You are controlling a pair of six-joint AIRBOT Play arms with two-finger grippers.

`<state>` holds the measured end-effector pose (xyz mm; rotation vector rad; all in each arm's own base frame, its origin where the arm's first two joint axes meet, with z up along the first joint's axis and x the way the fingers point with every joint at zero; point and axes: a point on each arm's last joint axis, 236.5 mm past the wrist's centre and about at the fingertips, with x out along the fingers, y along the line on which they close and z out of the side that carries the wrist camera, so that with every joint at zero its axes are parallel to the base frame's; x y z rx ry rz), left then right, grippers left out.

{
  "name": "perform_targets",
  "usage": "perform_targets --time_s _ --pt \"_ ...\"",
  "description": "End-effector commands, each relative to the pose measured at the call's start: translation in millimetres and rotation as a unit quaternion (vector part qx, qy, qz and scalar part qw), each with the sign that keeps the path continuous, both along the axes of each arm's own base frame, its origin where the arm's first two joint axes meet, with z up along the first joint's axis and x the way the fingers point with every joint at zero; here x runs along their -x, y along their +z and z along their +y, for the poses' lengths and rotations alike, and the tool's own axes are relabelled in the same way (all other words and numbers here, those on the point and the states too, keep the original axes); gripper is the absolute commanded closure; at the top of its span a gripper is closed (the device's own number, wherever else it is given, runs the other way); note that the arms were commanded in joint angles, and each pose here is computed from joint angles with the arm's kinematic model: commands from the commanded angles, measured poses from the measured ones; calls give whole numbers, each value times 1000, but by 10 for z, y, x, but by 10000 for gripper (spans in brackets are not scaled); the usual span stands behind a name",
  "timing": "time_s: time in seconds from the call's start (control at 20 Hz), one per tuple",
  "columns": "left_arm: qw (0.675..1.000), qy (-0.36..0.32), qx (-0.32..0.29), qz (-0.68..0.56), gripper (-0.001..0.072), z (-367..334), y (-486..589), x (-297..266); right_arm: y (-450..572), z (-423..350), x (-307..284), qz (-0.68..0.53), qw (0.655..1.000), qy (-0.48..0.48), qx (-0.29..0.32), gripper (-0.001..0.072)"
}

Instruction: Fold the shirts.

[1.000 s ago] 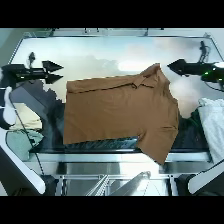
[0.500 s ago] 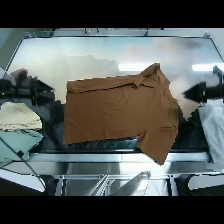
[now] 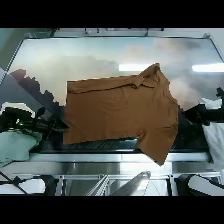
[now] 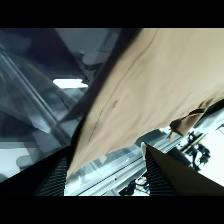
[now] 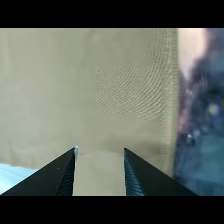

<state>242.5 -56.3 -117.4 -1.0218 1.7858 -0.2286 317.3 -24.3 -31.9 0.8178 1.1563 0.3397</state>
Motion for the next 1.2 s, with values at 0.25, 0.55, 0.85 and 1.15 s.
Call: perform_targets --time_s 0.25,0.55,0.85,1.15 --pt "991 -114 -51 -43 674 -292 -138 30 15 -20 217 28 999 6 31 300" --pt "989 -118 -60 -71 673 -270 -73 -164 -518 -127 904 203 976 -24 69 229" --pt "988 -123 -59 -75 674 -270 -73 -163 -864 300 1054 211 975 -73 -2 232" --pt "988 -121 -62 -78 673 -261 -84 -182 -787 498 853 171 982 -69 -30 304"
